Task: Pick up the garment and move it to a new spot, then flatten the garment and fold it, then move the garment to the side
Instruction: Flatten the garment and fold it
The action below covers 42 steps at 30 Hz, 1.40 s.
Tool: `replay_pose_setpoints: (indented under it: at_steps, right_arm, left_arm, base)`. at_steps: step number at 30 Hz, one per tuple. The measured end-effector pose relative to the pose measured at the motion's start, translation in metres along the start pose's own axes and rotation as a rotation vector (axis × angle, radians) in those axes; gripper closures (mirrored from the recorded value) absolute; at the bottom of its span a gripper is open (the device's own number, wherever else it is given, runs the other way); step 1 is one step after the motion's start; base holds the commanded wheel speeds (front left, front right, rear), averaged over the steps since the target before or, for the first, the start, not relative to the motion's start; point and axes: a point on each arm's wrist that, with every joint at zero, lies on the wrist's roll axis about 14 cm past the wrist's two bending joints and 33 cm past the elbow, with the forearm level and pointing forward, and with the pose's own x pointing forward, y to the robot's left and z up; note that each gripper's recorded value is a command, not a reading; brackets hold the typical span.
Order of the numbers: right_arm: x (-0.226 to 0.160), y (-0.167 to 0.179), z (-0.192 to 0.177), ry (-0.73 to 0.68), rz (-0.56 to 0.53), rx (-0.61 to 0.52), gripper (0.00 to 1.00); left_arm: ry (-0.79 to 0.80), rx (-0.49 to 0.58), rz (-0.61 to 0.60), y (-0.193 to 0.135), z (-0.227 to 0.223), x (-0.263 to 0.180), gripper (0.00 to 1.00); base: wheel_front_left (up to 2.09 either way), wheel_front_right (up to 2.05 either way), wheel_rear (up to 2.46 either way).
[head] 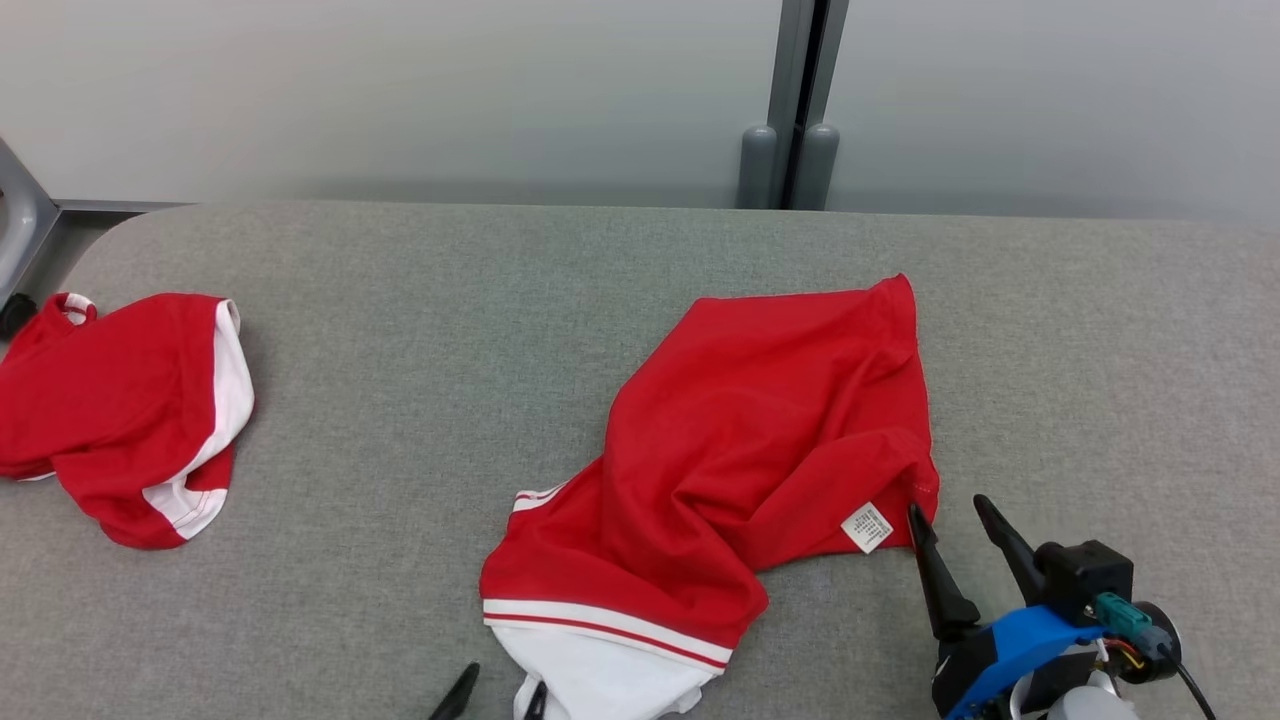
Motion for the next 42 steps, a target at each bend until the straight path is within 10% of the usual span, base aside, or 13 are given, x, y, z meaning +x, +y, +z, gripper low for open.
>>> replay_pose_setpoints:
  at_steps: [21,22,23,24,33,42]
  right_arm:
    - [0.022,0.011,-0.021,0.1,0.072,-0.017,0.0]
    - [0.022,0.011,-0.022,0.104,0.072,-0.012,0.27]
    - [0.023,0.012,-0.021,0.103,0.075,-0.012,0.74]
    - [0.024,0.012,-0.02,0.1,0.076,-0.01,1.0]
    - [0.027,0.018,0.002,0.032,0.098,0.01,1.0]
    - [0.036,0.019,0.05,-0.11,0.143,-0.007,1.0]
  left_arm:
    - [0.116,-0.07,-0.161,-0.041,-0.03,0.0,0.0]
    - [0.122,-0.077,-0.172,-0.044,-0.032,0.0,0.0]
    - [0.128,-0.095,-0.179,-0.048,-0.033,0.001,0.7]
    - [0.133,-0.108,-0.185,-0.05,-0.033,0.002,1.0]
    - [0.093,-0.179,-0.191,-0.05,-0.015,0.013,1.0]
    - [-0.231,-0.195,-0.172,-0.014,0.098,0.043,1.0]
  base:
    - [0.0,0.0,0.0]
    - [0.0,0.0,0.0]
    - [0.0,0.0,0.0]
    - [0.0,0.0,0.0]
    - [0.0,0.0,0.0]
    - [0.0,0.0,0.0]
